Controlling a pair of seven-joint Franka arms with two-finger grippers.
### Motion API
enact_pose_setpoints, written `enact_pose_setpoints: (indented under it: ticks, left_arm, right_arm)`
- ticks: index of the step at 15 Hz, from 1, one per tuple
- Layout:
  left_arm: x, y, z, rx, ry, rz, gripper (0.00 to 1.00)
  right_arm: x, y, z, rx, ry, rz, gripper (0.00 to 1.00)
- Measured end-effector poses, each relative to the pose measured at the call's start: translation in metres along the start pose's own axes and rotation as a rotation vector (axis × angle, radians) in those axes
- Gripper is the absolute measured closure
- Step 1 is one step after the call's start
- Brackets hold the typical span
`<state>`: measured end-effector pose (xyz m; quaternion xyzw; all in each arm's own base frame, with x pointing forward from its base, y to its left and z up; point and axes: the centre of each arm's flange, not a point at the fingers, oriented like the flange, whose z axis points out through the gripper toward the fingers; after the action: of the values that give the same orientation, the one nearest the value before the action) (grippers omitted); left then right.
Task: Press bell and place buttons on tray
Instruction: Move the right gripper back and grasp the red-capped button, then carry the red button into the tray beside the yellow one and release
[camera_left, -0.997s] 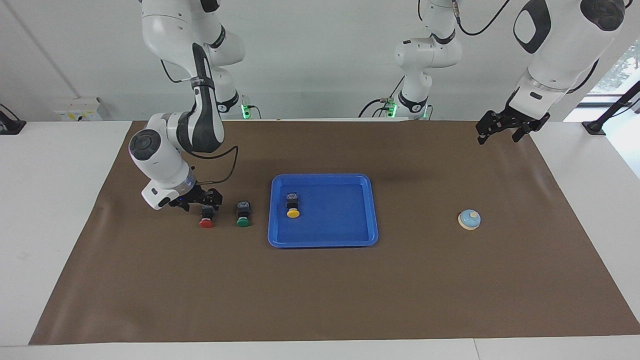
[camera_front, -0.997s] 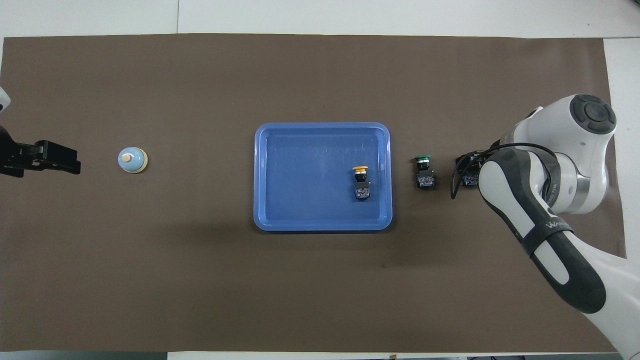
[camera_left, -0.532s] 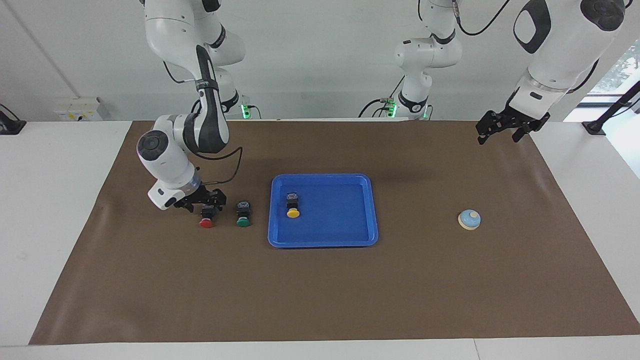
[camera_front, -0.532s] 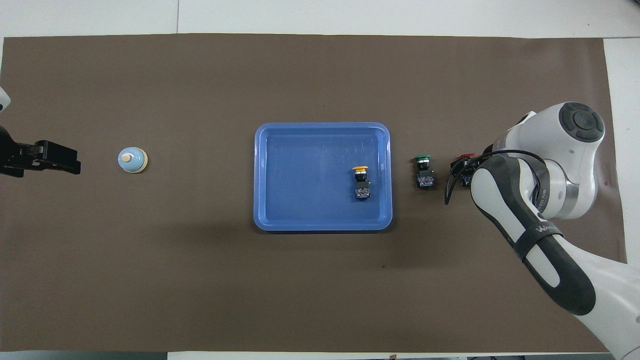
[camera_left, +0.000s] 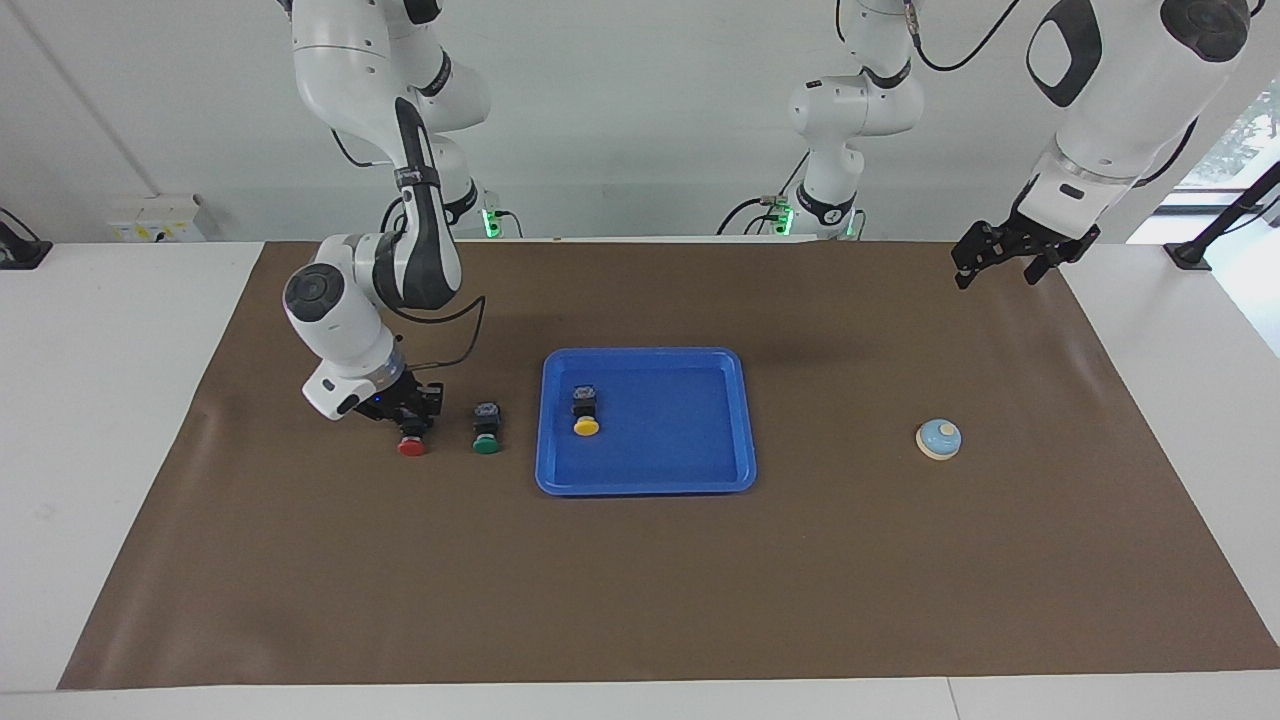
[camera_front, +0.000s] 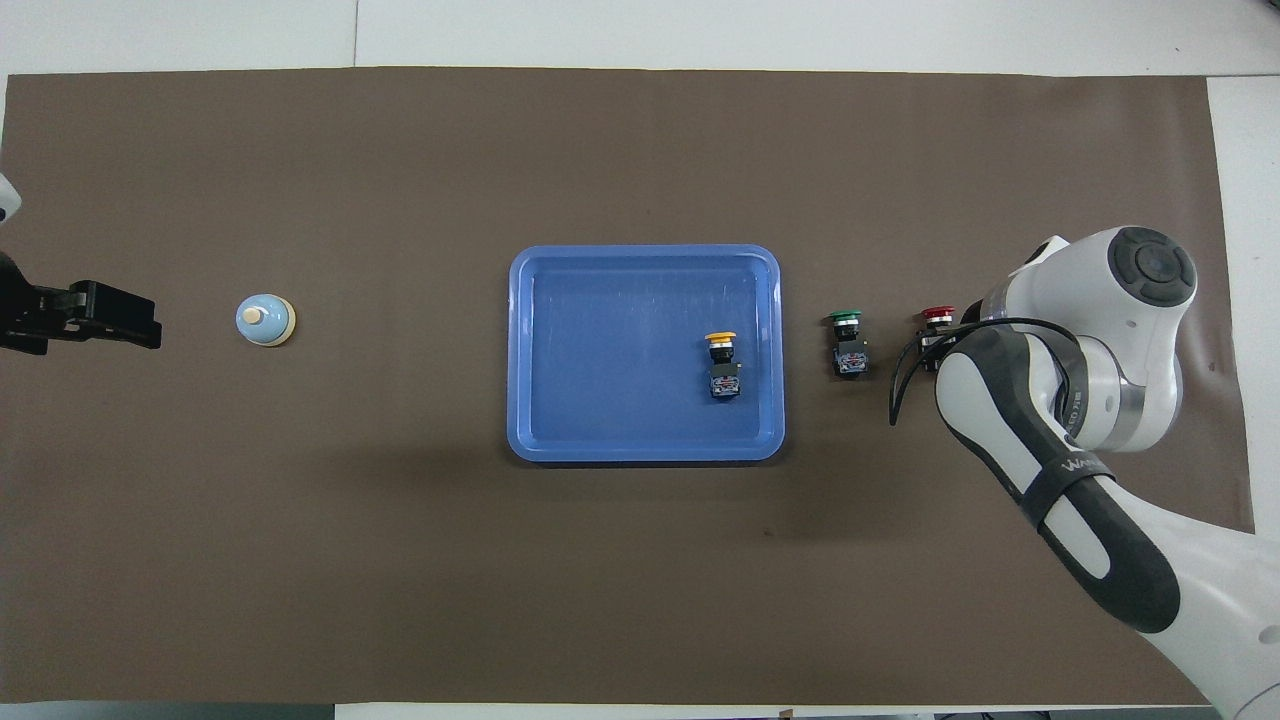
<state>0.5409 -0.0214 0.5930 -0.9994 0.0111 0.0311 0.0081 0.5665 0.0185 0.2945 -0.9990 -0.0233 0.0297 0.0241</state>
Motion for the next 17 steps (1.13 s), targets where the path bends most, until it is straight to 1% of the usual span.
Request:
enact_pose_setpoints:
  ticks: [2, 4, 6, 9, 11, 13, 15, 17]
  left_arm:
    - [0.0, 0.0, 0.0, 0.0, 0.0, 0.0, 0.0]
    - [0.0, 0.0, 0.0, 0.0, 0.0, 0.0, 0.0]
    - [0.0, 0.0, 0.0, 0.0, 0.0, 0.0, 0.0]
    - [0.0, 0.0, 0.0, 0.0, 0.0, 0.0, 0.0]
    - [0.0, 0.0, 0.0, 0.0, 0.0, 0.0, 0.0]
    - [0.0, 0.0, 0.0, 0.0, 0.0, 0.0, 0.0]
    - [0.0, 0.0, 0.0, 0.0, 0.0, 0.0, 0.0]
    - [0.0, 0.0, 0.0, 0.0, 0.0, 0.0, 0.0]
  right_arm:
    - [0.007, -0.009, -0.024, 0.01, -0.019, 0.001, 0.59]
    - [0.02, -0.04, -0.066, 0.018, -0.035, 0.04, 0.59]
    - [0.025, -0.099, -0.094, 0.016, -0.025, 0.078, 0.59]
    - [0.018, -0.193, -0.111, 0.011, -0.004, 0.087, 0.59]
    - [0.014, -0.249, -0.115, 0.001, -0.008, 0.084, 0.59]
    - [0.014, -0.296, -0.108, -0.013, -0.008, 0.089, 0.59]
    - [0.015, -0.329, -0.087, -0.027, -0.014, 0.094, 0.59]
    - [0.016, -0.346, -0.063, -0.034, -0.014, 0.101, 0.59]
